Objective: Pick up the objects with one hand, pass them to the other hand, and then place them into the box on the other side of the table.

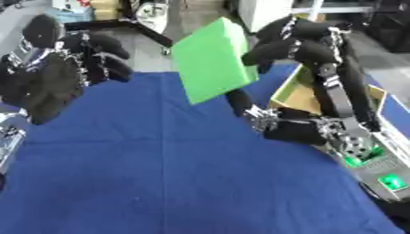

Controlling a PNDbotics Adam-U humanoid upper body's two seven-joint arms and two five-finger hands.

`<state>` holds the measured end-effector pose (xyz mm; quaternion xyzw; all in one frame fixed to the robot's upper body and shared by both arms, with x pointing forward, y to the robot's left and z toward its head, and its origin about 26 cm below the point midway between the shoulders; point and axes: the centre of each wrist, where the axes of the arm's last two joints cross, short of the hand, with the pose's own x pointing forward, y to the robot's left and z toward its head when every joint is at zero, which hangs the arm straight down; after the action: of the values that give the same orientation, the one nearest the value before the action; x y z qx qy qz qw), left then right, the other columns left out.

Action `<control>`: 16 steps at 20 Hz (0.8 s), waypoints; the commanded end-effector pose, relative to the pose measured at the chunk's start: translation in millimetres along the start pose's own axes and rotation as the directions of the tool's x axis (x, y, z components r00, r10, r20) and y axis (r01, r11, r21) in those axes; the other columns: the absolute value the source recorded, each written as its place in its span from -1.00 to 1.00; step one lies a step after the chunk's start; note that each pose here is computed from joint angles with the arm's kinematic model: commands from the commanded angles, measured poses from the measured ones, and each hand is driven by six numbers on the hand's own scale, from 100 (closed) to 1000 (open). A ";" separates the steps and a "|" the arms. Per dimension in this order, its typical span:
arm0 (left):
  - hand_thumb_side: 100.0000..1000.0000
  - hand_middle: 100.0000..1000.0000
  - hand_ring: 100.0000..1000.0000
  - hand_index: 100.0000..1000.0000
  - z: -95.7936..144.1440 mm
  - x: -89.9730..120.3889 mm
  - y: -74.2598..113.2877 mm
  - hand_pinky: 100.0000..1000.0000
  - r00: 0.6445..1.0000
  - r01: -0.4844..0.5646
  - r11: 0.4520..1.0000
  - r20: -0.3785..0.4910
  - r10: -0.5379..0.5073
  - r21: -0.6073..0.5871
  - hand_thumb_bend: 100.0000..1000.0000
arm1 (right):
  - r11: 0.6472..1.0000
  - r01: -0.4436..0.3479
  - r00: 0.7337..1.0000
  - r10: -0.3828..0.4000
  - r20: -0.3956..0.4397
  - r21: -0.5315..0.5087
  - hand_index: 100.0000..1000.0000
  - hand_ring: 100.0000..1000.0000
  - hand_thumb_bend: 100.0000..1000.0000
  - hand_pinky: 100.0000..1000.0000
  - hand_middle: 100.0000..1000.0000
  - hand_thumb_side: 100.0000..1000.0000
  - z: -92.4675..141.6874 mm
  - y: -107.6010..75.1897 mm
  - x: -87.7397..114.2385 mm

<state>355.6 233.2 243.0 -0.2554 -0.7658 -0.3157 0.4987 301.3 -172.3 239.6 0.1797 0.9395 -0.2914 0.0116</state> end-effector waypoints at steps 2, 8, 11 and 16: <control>0.39 0.26 0.29 0.42 9.3 13.8 9.8 0.47 0.999 0.037 0.998 0.034 -0.039 0.057 0.26 | 0.994 -0.104 0.994 0.102 -0.044 -0.036 -0.22 -0.06 -0.57 0.15 -0.40 -0.92 -4.6 -17.0 -6.2; 0.36 0.20 0.24 0.40 26.1 15.9 17.0 0.46 0.996 0.064 0.987 0.056 -0.073 0.149 0.22 | 0.960 -0.274 0.930 0.248 -0.271 -0.063 -0.26 -0.09 -0.56 0.09 -0.42 -0.95 18.8 -41.6 -19.9; 0.35 0.18 0.23 0.40 35.4 16.1 19.0 0.45 0.993 0.081 0.977 0.064 -0.095 0.196 0.20 | 0.936 -0.349 0.857 0.299 -0.420 -0.047 -0.29 -0.11 -0.55 0.05 -0.44 -0.96 33.8 -52.2 -32.1; 0.36 0.18 0.23 0.40 50.5 11.2 19.0 0.45 0.991 0.102 0.961 0.062 -0.122 0.255 0.19 | 0.939 -0.328 0.703 0.317 -0.636 0.105 -0.29 -0.10 -0.50 0.01 -0.41 -0.92 74.9 -50.2 -78.5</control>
<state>338.4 278.5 229.4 -0.1774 -0.8188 -0.2290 0.4957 343.2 -263.0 211.4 0.4139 0.8564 -0.1930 -0.2409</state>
